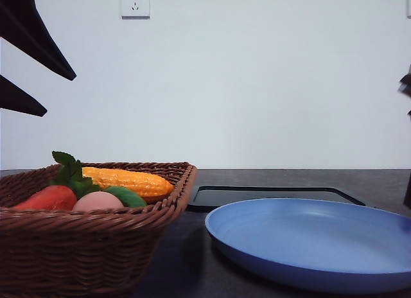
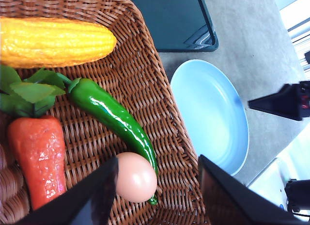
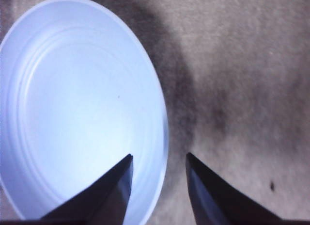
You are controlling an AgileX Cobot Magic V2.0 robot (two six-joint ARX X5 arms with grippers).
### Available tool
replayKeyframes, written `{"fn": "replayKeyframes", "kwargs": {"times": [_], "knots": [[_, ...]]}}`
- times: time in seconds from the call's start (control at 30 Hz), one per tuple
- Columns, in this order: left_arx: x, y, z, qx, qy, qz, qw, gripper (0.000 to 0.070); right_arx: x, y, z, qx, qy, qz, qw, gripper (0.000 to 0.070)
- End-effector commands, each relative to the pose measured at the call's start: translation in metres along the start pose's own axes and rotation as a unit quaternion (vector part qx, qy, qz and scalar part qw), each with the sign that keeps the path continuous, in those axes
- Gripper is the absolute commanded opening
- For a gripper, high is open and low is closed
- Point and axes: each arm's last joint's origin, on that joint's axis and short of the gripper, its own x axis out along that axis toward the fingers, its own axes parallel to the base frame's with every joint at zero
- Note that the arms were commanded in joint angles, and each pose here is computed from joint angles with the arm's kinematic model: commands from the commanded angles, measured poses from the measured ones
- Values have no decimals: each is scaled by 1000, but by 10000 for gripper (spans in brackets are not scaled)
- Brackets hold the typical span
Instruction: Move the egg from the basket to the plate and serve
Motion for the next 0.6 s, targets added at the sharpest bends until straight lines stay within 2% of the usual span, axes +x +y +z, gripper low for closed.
{"fn": "replayKeyframes", "kwargs": {"times": [0.0, 0.23, 0.3, 0.47, 0.57], "knots": [[0, -2, 3, 3, -2, -4, 1000, 343, 5, 1, 5, 1, 3, 1, 1000, 227], [0, -2, 3, 3, -2, -4, 1000, 342, 25, -2, 8, 4, 36, 1, 999, 193], [0, -2, 3, 3, -2, -4, 1000, 342, 29, -2, 8, 2, 41, 1, 999, 157], [0, -2, 3, 3, -2, -4, 1000, 342, 32, -1, 9, -2, 38, 1, 999, 6], [0, -2, 3, 2, 0, -4, 1000, 342, 32, -1, 9, 1, 38, 1, 999, 0]]}}
